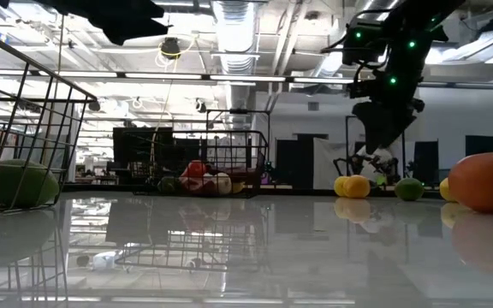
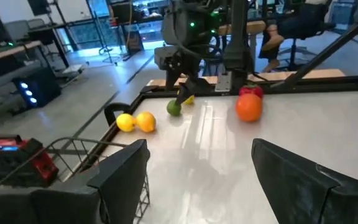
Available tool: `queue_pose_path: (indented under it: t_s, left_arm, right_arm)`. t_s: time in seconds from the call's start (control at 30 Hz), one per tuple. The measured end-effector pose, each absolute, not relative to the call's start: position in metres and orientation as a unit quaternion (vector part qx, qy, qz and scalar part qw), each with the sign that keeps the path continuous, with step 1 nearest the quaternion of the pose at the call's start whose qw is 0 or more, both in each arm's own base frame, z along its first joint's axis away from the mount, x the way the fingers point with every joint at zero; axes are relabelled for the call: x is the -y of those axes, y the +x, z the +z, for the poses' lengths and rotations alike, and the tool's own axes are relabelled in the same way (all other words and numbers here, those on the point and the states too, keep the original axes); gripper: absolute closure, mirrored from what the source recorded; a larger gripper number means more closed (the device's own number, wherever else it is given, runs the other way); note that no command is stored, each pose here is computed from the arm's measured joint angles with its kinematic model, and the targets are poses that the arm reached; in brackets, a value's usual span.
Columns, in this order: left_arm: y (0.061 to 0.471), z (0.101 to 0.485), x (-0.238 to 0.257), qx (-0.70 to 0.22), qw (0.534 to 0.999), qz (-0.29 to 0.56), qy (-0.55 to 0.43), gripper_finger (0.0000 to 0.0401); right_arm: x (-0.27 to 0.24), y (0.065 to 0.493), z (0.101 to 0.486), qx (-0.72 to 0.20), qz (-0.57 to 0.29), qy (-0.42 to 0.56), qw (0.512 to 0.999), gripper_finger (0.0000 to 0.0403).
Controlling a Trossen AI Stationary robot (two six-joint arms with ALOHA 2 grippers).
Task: Sort produce into baskets
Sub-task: Put the middle yellow lemon into the silver wire basket
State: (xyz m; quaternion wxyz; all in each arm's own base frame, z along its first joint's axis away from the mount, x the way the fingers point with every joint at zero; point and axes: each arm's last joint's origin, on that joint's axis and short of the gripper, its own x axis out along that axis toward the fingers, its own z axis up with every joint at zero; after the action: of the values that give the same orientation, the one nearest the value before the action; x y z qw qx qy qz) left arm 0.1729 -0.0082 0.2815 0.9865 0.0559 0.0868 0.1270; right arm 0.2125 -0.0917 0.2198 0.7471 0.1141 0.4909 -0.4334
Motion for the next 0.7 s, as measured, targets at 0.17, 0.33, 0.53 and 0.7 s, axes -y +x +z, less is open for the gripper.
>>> queue_pose_path:
  t_s: [0.17, 0.33, 0.53, 0.7]
  left_arm:
    - [0.175, 0.285, 0.008, -0.07, 0.987, 0.13, 0.065, 0.0122]
    - [0.174, 0.289, 0.008, -0.051, 0.988, 0.132, 0.065, 0.0122]
    - [0.175, 0.292, 0.008, -0.035, 0.989, 0.134, 0.052, 0.0122]
    - [0.175, 0.292, 0.008, -0.034, 0.989, 0.135, 0.047, 0.0122]
  right_arm:
    - [0.11, 0.207, 0.22, -0.475, -0.464, 0.14, 0.735, 0.0074]
    - [0.126, 0.211, 0.215, -0.446, -0.487, 0.158, 0.734, 0.0074]
    - [0.15, 0.218, 0.204, -0.426, -0.492, 0.172, 0.74, 0.0074]
    - [0.177, 0.21, 0.195, -0.409, -0.529, 0.192, 0.718, 0.0074]
